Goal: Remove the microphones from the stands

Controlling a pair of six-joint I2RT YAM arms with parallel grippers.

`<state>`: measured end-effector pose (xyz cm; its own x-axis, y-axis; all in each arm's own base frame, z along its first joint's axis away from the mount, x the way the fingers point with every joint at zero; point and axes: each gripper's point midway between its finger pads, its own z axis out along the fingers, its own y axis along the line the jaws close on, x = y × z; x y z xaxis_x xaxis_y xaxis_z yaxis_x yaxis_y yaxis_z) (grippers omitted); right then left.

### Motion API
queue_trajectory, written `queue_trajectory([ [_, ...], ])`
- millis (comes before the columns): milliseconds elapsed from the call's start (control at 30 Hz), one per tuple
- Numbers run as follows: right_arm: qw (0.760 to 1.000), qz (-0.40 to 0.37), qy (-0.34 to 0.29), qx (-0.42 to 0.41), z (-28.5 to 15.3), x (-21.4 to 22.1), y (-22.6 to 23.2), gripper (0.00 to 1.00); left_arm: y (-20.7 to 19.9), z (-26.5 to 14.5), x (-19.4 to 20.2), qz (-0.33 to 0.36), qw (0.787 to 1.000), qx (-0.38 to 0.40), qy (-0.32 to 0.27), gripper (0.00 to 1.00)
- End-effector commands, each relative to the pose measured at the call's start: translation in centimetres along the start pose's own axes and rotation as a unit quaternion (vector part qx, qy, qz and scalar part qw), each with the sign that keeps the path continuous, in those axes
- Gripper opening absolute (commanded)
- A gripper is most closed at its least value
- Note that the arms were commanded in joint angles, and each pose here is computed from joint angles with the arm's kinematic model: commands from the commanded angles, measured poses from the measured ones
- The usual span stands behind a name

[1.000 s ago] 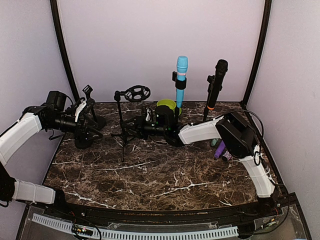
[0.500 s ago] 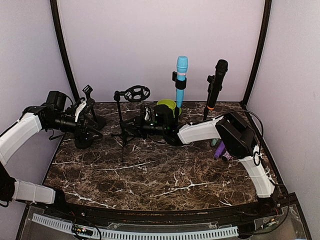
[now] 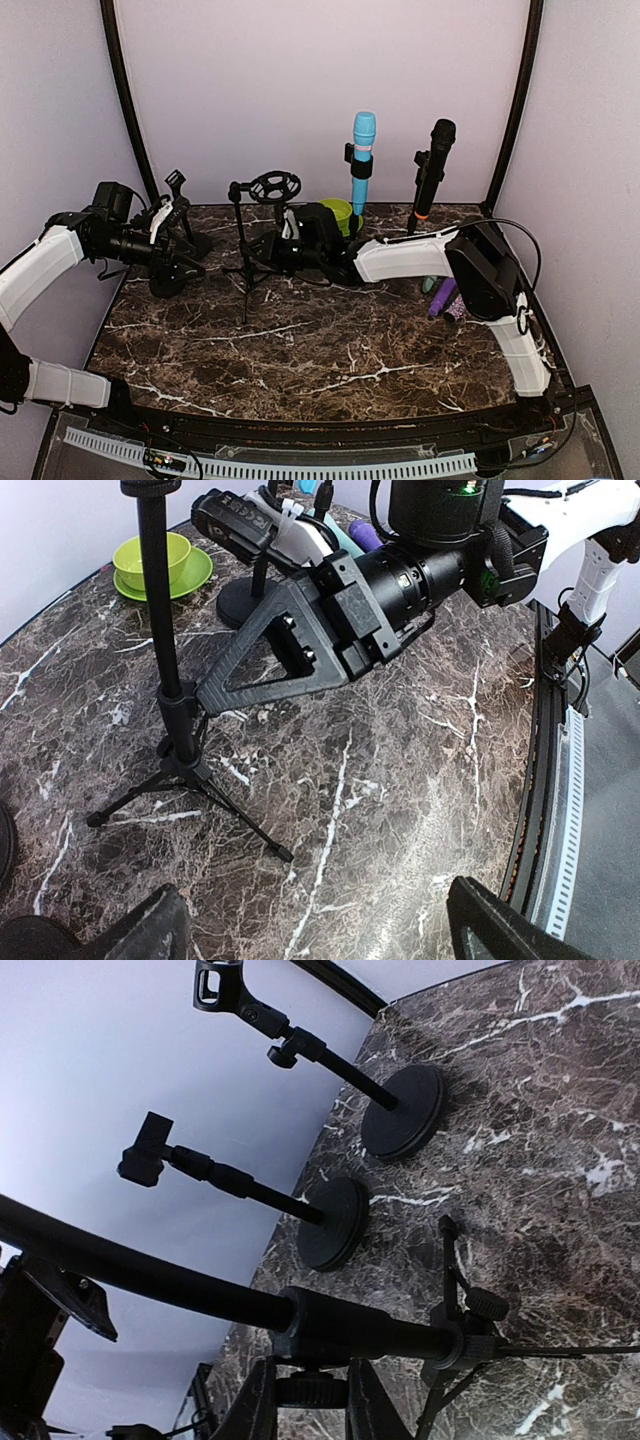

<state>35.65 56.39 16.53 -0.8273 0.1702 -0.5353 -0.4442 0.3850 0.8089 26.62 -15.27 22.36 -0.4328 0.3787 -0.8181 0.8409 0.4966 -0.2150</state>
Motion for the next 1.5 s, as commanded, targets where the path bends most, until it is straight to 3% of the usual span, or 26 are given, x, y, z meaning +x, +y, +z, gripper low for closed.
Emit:
queue_trajectory([
  [0, 0.993, -0.080, -0.031, 0.085, -0.9, -1.0, -0.8, 0.00, -0.1, -0.4, -0.4, 0.004, 1.000, -0.003, -0.003, 0.92],
  [267, 0.973, -0.165, -0.071, 0.143, -1.3, -1.4, 0.0, 0.00, -0.1, -0.5, -0.5, 0.004, 1.000, -0.004, -0.003, 0.92],
  [433, 0.975, -0.159, -0.079, 0.132, -1.7, -1.7, 0.9, 0.17, -0.1, -0.5, -0.6, 0.005, 1.000, -0.005, -0.003, 0.92],
  [600, 0.991, -0.105, -0.070, 0.048, -2.1, -1.6, 2.9, 0.52, -0.1, -0.6, -0.6, 0.005, 1.000, -0.004, -0.002, 0.92],
  [733, 0.998, -0.045, -0.048, -0.011, -2.6, -1.2, 3.2, 0.65, -0.2, -0.6, -0.6, 0.007, 1.000, -0.005, -0.002, 0.92],
  [833, 0.996, -0.046, -0.068, -0.018, -2.7, -2.1, 2.0, 0.65, -0.3, -0.6, -0.7, 0.007, 1.000, -0.003, -0.003, 0.92],
  [900, 0.998, 0.018, -0.013, -0.061, -2.7, -0.1, 2.6, 0.65, -0.3, -0.6, -0.7, 0.005, 1.000, -0.003, -0.003, 0.92],
  [1033, 0.997, 0.035, -0.011, -0.065, -3.6, 1.1, 1.7, 0.65, -0.3, -0.7, -0.8, 0.007, 1.000, -0.003, -0.005, 0.92],
  [1233, 0.997, 0.048, -0.035, -0.048, -6.3, 2.3, -0.3, 0.64, 0.0, -0.4, -1.1, -0.003, 1.000, 0.002, -0.009, 0.92],
  [1467, 0.998, 0.012, -0.061, 0.013, -10.0, 2.5, -1.7, 0.62, 1.8, 0.7, -2.5, -0.015, 1.000, 0.009, -0.020, 0.89],
])
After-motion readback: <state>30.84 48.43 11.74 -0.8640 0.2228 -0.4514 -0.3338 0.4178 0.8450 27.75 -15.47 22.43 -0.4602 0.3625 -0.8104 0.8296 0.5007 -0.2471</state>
